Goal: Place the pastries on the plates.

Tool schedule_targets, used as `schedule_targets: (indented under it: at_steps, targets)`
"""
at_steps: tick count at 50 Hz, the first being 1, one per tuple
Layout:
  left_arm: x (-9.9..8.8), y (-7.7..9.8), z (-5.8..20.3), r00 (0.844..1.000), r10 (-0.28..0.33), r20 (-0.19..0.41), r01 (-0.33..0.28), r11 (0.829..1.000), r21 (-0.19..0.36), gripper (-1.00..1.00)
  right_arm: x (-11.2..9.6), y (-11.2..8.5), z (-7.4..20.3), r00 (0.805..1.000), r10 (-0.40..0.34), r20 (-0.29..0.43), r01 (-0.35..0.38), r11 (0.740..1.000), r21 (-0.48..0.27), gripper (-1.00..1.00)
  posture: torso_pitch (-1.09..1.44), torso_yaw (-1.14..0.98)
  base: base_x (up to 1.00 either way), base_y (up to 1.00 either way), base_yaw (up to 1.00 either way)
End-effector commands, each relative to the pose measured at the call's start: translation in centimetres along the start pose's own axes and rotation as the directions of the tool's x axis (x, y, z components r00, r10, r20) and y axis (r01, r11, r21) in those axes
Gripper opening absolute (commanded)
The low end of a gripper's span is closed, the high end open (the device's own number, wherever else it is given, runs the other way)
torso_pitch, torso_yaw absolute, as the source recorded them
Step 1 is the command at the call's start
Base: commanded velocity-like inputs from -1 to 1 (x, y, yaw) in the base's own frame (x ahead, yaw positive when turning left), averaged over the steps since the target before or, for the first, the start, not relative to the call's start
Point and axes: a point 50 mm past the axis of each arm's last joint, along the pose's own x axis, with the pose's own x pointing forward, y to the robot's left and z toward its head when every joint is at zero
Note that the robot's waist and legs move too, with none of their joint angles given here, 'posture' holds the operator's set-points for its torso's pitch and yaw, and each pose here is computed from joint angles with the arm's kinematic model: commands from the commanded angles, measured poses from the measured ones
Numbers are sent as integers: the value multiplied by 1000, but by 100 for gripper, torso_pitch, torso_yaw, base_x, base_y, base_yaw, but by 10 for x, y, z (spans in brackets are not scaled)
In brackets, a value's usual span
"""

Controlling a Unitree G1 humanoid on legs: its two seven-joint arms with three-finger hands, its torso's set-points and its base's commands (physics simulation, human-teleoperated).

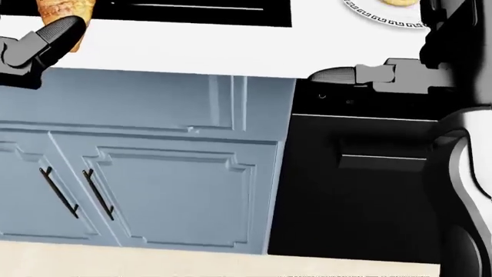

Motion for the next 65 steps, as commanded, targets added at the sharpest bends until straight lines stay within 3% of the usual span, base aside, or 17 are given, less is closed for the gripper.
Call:
schedule_targets:
  at_steps: [1, 26, 47, 65]
  targets:
    - [2, -1, 14, 998, -10, 70, 10, 1000, -3, -100, 0, -1, 12, 998, -6, 64, 6, 1000, -4, 100, 33, 0, 0, 46, 0]
    - [4, 7, 18, 997, 7, 77, -7, 1000, 10, -100, -8, -6, 20, 995, -15, 96, 14, 1000, 12, 100, 33, 0, 3, 45, 0]
    - [1, 12, 19, 996, 23, 81, -24, 1000, 10, -100, -9, -4, 28, 992, 16, 123, -13, 1000, -22, 100, 33, 0, 32, 47, 0]
    - [0, 16, 22, 996, 34, 87, -34, 999, 8, -100, -10, -7, 28, 992, 0, 125, 2, 1000, -16, 100, 33, 0, 33, 46, 0]
